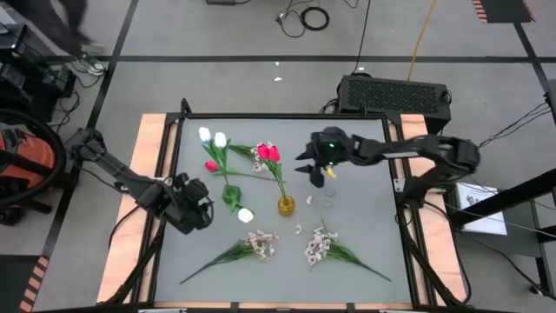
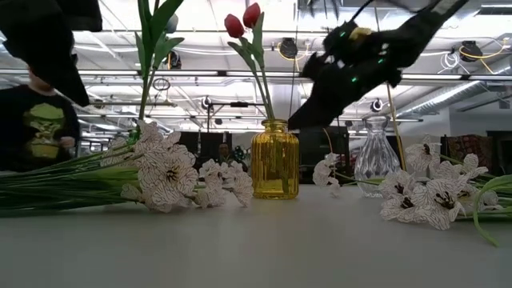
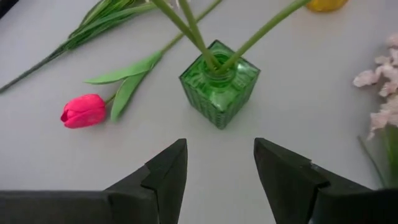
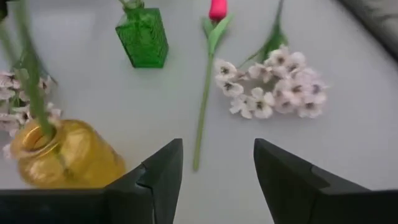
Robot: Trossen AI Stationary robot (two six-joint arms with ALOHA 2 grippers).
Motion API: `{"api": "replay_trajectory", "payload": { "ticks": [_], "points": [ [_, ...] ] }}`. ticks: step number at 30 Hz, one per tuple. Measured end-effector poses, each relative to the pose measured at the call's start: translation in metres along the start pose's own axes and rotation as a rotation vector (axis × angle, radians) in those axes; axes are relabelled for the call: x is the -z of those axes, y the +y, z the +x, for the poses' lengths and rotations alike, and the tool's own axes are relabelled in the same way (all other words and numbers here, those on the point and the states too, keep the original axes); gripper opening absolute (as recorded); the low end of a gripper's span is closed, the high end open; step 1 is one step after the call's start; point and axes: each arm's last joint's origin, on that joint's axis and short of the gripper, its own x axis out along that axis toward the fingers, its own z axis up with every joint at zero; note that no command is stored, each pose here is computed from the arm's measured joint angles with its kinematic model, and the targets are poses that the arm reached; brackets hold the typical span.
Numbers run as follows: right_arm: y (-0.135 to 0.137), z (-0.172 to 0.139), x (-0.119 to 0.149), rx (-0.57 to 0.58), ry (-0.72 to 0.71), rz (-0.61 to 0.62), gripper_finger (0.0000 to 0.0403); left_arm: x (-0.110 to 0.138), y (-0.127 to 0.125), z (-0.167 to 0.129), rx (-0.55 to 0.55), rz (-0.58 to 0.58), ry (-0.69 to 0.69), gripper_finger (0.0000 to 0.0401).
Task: Sort flowers into vase by color
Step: Put the pink flower into the yellow flower vase
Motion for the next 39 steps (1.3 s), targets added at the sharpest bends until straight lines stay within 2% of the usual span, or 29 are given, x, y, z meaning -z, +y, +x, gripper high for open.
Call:
{"api": "replay_trajectory", "payload": {
  "ticks": [3,7,14,24,28,31,35,39],
  "points": [
    [-0.01,0.022,-0.005,-0.061,0.012,0.019,0.019,0.003,-0.003,-0.003,0.006,-0.005,-0.032,0.0194],
    [-0.017,0.049,-0.009,-0.102,0.055,-0.016,0.019,0.006,-0.005,-0.006,0.011,0.017,-0.07,0.0194],
    [-0.025,0.085,0.011,-0.163,0.14,-0.022,0.019,0.007,-0.008,-0.008,0.03,0.022,-0.098,0.0194],
    [-0.019,0.105,0.035,-0.249,0.197,-0.027,0.019,0.007,-0.008,-0.009,0.022,0.027,-0.116,0.0194],
    [-0.014,0.11,0.036,-0.256,0.18,-0.047,0.019,0.007,-0.008,-0.009,0.022,0.027,-0.116,0.0194],
    [-0.014,0.114,0.038,-0.21,0.182,-0.06,0.0186,0.007,-0.008,-0.009,0.022,0.028,-0.116,0.0194],
    [-0.016,0.117,0.042,-0.16,0.197,-0.062,0.0153,0.007,-0.008,-0.009,0.022,0.028,-0.116,0.0194],
    [-0.017,0.119,0.045,-0.132,0.215,-0.053,0.0091,0.007,-0.008,-0.009,0.022,0.028,-0.116,0.0194]
  ]
}}
